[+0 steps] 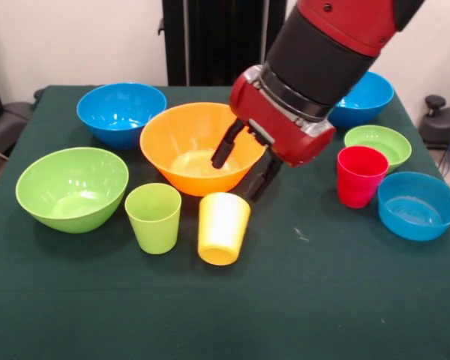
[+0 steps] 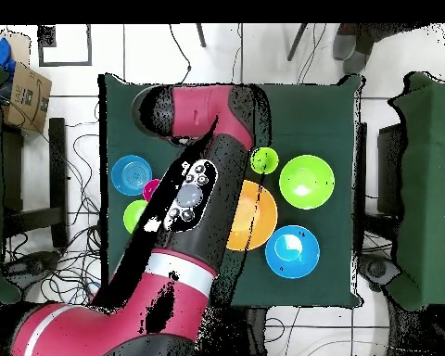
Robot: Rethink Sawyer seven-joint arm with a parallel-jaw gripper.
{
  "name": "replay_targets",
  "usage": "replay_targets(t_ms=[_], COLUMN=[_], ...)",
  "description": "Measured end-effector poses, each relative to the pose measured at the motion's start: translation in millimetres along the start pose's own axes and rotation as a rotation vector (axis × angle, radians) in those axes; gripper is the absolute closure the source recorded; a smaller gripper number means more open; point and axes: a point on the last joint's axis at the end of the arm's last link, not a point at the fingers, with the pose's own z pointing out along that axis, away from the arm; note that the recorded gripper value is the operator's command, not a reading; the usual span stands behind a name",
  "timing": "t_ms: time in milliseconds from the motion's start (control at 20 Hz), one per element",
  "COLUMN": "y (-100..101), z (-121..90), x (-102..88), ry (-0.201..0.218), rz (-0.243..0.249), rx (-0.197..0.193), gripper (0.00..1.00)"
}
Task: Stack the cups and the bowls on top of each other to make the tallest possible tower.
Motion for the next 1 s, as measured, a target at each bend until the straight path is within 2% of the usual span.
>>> replay_targets(t_ms=[250,600,1000], y=[8.1,8.7,-6.6], z=[-5.7,-5.2,7.4], x=[9.3,8.6,0.2], ry=[-0.007,-0.014,0.012], rz=[-0.018,-0.018,0.012], rx=[-0.005,-0.012,-0.010], gripper=[0.00,0.00,0.00])
